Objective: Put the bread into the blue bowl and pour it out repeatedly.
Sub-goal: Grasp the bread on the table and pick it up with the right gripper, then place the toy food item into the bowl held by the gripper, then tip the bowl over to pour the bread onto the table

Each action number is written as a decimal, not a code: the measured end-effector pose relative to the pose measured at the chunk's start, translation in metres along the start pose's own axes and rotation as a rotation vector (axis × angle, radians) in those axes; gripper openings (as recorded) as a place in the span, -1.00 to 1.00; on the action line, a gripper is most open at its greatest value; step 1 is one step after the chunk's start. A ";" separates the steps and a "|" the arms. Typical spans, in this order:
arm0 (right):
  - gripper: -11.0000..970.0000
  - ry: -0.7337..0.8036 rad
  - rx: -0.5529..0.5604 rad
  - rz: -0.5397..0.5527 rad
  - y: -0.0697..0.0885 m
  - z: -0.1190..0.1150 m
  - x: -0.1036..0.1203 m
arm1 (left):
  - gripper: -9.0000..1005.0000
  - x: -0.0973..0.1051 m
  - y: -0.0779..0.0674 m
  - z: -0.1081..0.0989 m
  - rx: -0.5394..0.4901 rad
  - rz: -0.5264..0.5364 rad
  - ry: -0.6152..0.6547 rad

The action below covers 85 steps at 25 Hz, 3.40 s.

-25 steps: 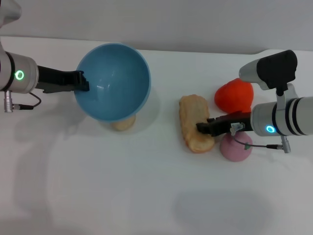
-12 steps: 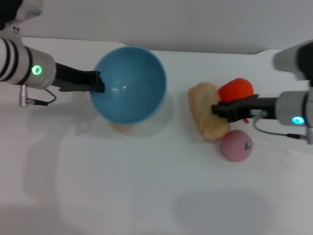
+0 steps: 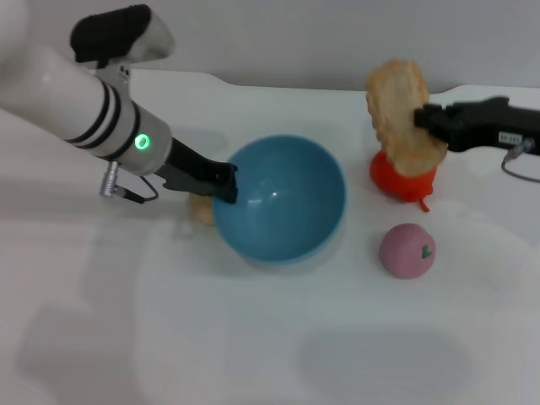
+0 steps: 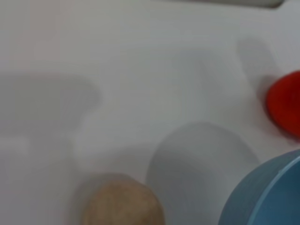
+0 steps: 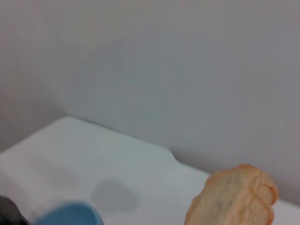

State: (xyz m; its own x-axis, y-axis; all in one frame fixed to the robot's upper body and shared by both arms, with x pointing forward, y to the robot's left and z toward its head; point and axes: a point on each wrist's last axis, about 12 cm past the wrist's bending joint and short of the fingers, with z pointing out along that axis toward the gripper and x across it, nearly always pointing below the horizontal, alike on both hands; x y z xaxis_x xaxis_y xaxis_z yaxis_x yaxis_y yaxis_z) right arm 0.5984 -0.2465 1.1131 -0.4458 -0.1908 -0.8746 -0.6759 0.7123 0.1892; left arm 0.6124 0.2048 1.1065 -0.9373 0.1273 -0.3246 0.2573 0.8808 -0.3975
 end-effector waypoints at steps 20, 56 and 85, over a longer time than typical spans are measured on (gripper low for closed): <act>-0.82 0.004 -0.311 -0.348 0.059 0.021 0.006 | -0.94 -0.016 -0.046 0.014 0.014 0.129 0.079; -0.12 -0.245 0.087 0.194 -0.028 -0.103 0.079 | -0.95 -0.065 -0.057 0.024 -0.165 0.352 -0.435; -0.12 -0.200 0.120 0.221 -0.030 -0.103 0.099 | -0.94 -0.027 -0.084 0.048 -0.285 0.956 -0.759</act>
State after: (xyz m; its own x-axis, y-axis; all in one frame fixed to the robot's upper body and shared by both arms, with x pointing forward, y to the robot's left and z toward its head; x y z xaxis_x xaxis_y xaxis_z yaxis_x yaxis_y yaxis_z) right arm 0.5141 -0.3565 1.0671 -0.4421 0.1053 -0.8908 -0.4962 0.7986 0.3406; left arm 0.6277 0.1049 1.1073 -0.0083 0.5581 -0.8297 0.6098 0.6604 0.4381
